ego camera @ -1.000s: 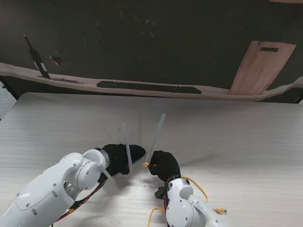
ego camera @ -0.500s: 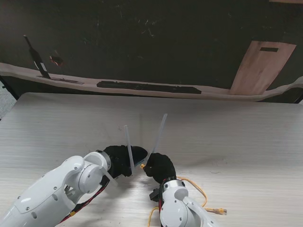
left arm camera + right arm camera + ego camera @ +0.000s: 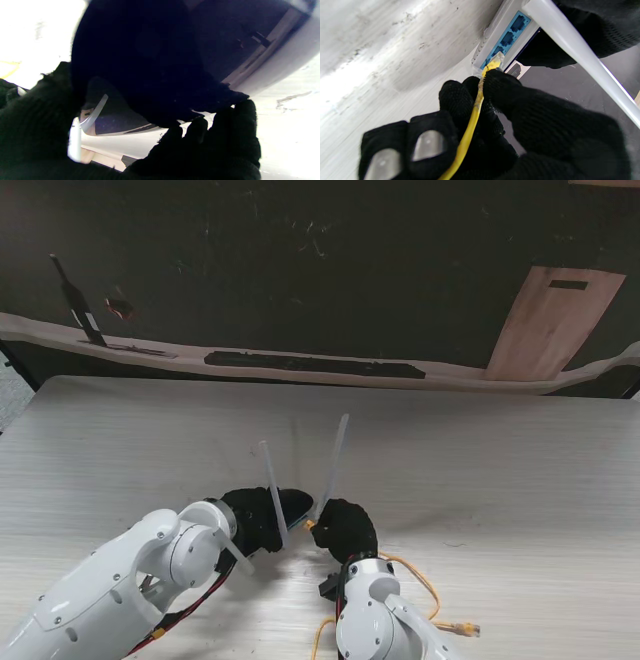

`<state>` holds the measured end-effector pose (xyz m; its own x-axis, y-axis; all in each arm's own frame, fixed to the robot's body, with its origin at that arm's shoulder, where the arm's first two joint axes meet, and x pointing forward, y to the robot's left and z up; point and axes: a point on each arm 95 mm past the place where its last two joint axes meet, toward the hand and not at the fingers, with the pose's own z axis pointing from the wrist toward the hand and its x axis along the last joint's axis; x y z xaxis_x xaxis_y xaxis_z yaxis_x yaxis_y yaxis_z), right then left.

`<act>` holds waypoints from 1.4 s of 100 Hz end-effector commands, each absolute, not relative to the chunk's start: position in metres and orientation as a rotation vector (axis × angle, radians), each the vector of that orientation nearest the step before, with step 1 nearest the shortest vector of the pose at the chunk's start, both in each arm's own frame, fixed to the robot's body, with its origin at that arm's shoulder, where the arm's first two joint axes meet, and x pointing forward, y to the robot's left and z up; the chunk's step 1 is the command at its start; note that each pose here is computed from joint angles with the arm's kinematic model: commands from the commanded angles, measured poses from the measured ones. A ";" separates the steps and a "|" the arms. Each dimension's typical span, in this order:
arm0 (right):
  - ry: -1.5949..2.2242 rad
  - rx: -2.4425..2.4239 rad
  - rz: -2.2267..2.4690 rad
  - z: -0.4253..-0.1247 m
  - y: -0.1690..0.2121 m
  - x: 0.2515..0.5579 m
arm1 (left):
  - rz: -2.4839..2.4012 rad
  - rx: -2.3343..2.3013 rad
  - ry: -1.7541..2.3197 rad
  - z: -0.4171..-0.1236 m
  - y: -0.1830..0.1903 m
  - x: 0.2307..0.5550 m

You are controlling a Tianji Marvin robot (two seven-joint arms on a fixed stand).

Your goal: Untangle the Ethernet cable and plug it into the router

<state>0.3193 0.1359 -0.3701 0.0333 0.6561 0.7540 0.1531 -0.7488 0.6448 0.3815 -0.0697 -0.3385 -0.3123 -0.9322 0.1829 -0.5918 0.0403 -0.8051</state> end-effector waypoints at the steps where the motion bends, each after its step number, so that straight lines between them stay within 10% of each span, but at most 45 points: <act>1: 0.815 1.953 1.756 -0.372 0.139 0.319 | -1.033 -1.655 2.039 -0.381 -0.064 0.356; 140: 0.882 1.859 1.801 -0.368 0.149 0.325 | -1.029 -1.696 2.082 -0.385 -0.061 0.359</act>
<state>0.3267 0.1433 -0.3710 -0.0161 0.6942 0.7196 0.1337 -0.7117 0.6896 0.3869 -0.0680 -0.3361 -0.3149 -0.9242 0.2159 -0.6182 0.0271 -0.7856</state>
